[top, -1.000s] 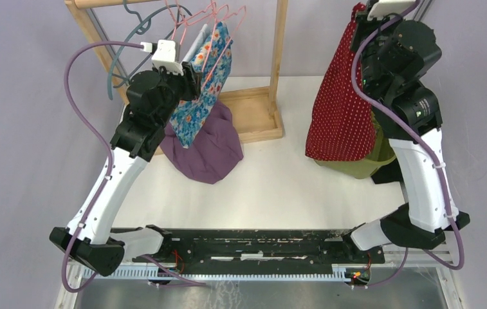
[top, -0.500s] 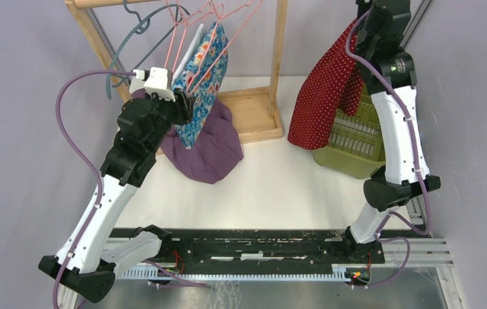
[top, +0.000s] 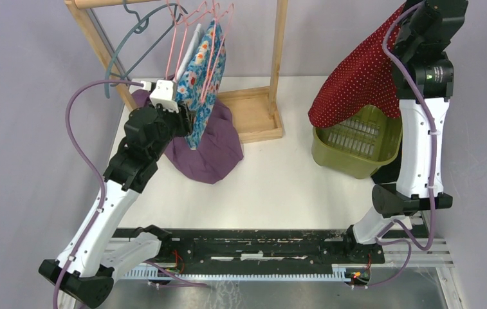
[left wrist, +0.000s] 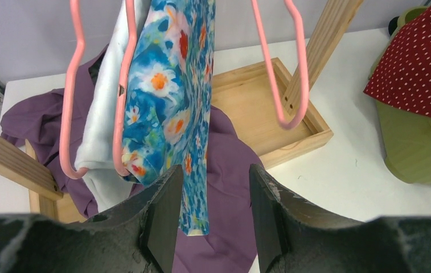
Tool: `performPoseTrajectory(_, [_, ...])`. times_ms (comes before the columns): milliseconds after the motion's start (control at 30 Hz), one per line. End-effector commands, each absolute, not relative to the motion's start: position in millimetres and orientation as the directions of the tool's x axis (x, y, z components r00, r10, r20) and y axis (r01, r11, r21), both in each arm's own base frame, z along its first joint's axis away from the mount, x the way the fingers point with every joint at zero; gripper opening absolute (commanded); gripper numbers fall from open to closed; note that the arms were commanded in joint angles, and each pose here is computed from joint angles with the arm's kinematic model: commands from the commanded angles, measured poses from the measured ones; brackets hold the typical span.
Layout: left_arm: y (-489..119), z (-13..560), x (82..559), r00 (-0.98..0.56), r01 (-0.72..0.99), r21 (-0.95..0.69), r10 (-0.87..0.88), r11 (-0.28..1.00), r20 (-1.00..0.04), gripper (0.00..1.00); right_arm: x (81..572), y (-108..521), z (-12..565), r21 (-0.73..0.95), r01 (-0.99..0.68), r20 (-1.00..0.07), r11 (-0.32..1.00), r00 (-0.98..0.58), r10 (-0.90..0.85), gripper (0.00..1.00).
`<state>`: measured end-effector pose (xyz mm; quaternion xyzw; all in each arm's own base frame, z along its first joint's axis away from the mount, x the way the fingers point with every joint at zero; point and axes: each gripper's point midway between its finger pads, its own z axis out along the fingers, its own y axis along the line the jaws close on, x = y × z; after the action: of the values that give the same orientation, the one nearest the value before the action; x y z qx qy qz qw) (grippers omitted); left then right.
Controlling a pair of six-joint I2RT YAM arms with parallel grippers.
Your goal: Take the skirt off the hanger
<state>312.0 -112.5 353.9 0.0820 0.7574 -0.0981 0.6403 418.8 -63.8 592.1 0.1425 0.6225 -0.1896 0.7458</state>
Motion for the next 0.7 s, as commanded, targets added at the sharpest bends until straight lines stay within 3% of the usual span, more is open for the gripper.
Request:
performPoseTrajectory(0, [-110.0, 360.9, 309.6, -0.145, 0.231, -0.082, -0.049, 0.969, -0.988, 0.53, 392.3, -82.4, 634.8, 0.067, 0.505, -0.949, 0.860, 0.299, -0.102, 0.01])
performPoseTrajectory(667, [-114.6, 350.1, 310.6, -0.160, 0.249, -0.087, -0.047, 0.965, -0.986, 0.53, 346.5, -120.7, 655.7, 0.055, 0.634, -0.928, 0.772, 0.318, -0.195, 0.01])
